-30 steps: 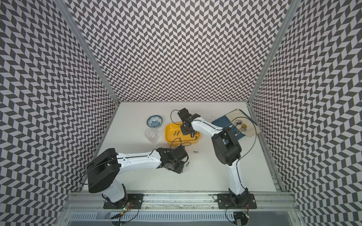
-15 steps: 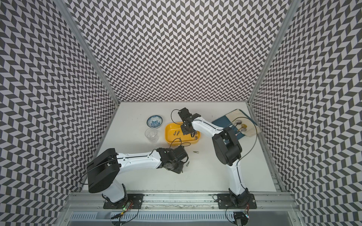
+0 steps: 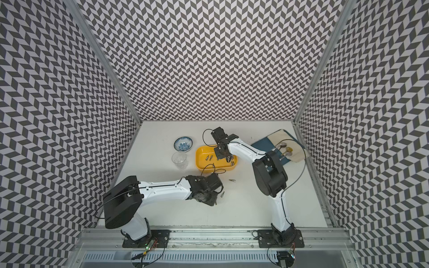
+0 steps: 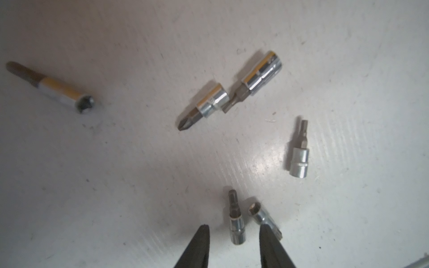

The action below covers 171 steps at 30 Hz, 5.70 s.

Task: Put the bit on the desktop into the storage box
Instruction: Pick up the screwdriver bit from the center of the board, then place the screwdriver bit in the storage box, then pick up the screwdriver bit from the center of the board.

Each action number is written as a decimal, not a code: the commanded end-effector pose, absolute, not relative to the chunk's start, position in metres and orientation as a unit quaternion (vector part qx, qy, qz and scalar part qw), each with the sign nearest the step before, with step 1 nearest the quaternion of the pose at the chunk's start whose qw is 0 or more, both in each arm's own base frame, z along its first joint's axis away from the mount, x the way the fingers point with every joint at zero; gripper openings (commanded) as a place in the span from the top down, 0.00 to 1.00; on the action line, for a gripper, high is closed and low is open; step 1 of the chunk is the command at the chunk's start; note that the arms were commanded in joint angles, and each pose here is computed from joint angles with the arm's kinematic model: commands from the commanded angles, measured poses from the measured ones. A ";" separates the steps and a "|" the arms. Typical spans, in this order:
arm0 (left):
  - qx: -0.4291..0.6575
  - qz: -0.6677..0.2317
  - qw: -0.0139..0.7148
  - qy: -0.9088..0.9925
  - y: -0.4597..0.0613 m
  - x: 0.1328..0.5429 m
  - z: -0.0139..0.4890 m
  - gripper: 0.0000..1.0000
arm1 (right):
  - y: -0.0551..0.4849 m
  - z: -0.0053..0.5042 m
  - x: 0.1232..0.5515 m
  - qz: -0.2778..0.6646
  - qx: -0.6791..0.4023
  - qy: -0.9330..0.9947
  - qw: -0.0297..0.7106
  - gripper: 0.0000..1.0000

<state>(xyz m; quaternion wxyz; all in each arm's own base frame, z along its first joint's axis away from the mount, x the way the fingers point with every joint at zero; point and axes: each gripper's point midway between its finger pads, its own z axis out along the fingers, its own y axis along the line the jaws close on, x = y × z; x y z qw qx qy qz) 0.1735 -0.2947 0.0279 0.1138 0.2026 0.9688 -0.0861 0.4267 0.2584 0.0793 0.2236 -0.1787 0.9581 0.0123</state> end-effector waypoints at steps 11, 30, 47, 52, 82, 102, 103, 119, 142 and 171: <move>0.213 -0.045 0.104 0.971 -0.286 0.174 0.017 0.64 | 0.254 0.111 0.430 0.018 -0.170 0.952 0.253 0.71; 0.224 -0.029 0.091 0.970 -0.285 0.168 0.011 0.76 | 0.247 0.153 0.423 0.029 -0.149 0.946 0.288 0.69; 0.230 -0.047 0.102 0.967 -0.290 0.168 0.026 1.00 | 0.212 0.175 0.367 0.054 -0.098 0.949 0.294 0.62; 0.236 -0.086 0.132 0.959 -0.302 0.187 0.075 1.00 | 0.194 0.172 0.349 0.052 -0.073 0.951 0.295 0.58; 0.207 -0.087 0.195 0.955 -0.285 0.406 0.102 1.00 | 0.237 0.106 0.227 0.149 -0.084 0.965 0.198 0.56; 0.216 -0.105 0.166 0.956 -0.312 0.423 0.054 1.00 | 0.255 0.074 0.196 0.149 -0.107 0.970 0.159 0.58; 0.215 -0.105 0.165 0.957 -0.312 0.423 0.052 1.00 | 0.257 0.072 0.194 0.150 -0.109 0.970 0.156 0.59; 0.224 -0.112 0.165 0.954 -0.320 0.419 0.044 0.95 | 0.269 0.036 0.189 0.124 -0.124 0.976 0.126 0.62; 0.203 -0.140 0.250 0.936 -0.300 0.425 0.146 0.74 | 0.281 0.022 0.200 0.109 -0.133 0.978 0.121 0.66; 0.113 -0.185 0.254 0.943 -0.199 0.264 0.191 0.68 | 0.264 0.005 0.197 0.033 -0.172 0.981 0.084 0.94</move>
